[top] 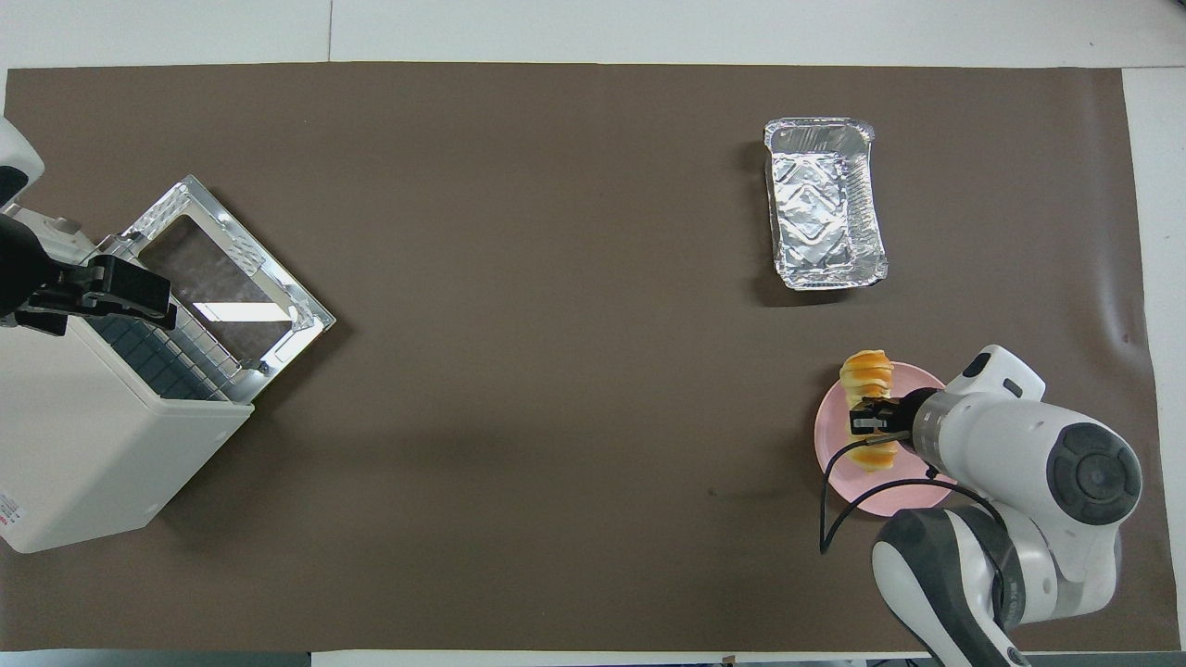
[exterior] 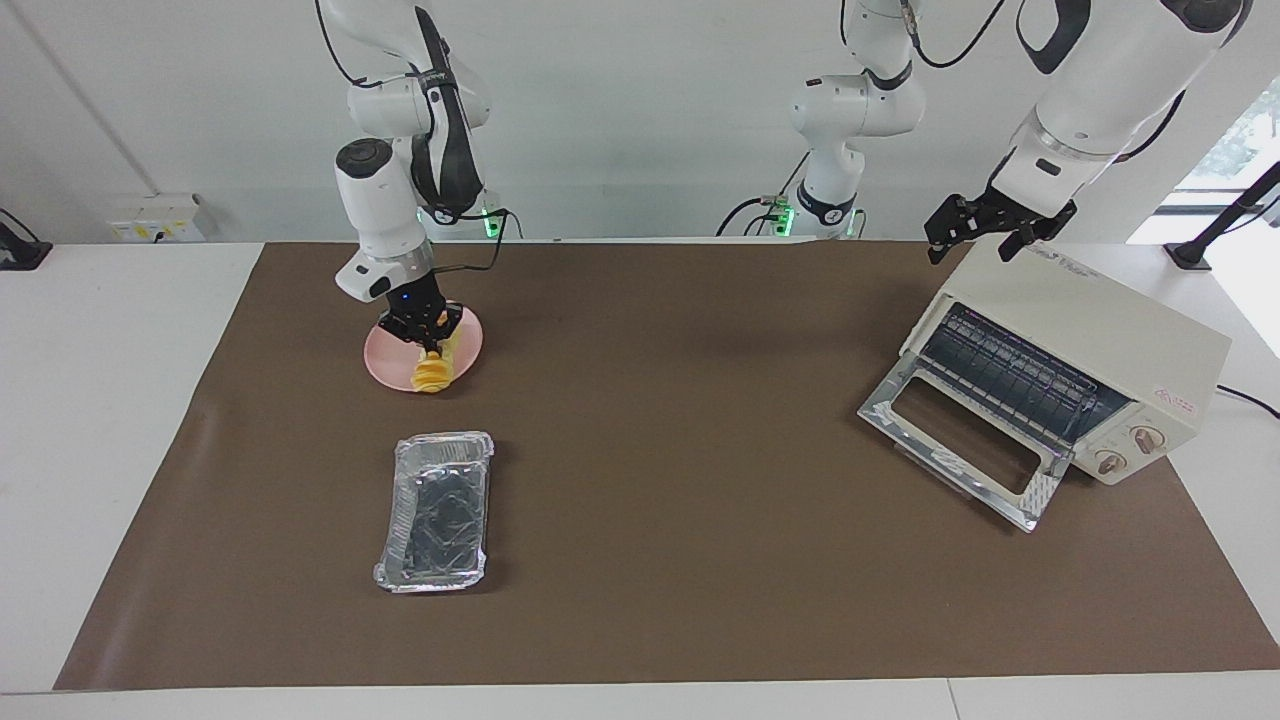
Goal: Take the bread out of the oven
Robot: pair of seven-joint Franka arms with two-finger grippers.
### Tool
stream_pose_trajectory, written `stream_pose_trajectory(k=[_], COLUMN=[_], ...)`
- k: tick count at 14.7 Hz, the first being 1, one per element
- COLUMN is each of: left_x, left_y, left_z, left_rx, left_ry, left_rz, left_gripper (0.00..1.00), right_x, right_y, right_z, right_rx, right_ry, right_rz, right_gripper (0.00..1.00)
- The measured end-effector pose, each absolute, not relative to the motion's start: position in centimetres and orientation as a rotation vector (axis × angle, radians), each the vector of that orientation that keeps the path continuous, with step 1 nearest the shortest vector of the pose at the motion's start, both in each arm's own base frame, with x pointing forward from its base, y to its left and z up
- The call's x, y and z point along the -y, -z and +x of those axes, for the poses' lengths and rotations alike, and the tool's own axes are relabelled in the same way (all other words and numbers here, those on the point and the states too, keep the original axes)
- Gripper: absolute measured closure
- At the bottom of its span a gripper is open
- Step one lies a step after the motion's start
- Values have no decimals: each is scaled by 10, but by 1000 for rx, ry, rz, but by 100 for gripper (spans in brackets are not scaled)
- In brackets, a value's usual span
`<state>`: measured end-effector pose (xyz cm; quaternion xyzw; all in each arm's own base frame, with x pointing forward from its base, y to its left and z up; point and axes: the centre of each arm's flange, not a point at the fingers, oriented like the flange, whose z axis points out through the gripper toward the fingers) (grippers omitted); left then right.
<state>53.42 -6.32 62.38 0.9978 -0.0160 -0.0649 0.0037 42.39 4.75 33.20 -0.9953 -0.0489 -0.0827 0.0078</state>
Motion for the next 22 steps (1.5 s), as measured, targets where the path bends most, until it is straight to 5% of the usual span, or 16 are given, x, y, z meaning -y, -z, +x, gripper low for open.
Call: stream_pose_trajectory(k=[3,11,22], left_x=[63,63,63], left_y=[-624,-624,-624], left_z=[534,534,534], left_rx=[50,50,50], left_ry=[204,204,204], left_rz=[3127,3127,3127], left_gripper=[0,0,0], right_x=[-47,-48,-6], right_y=[-331,-337,-573], right_z=[424,428,528], right_rx=[153,150,100], right_ry=[263,243,84], right_rz=[-3111,-3113,-3125], right_gripper=[86,3,0])
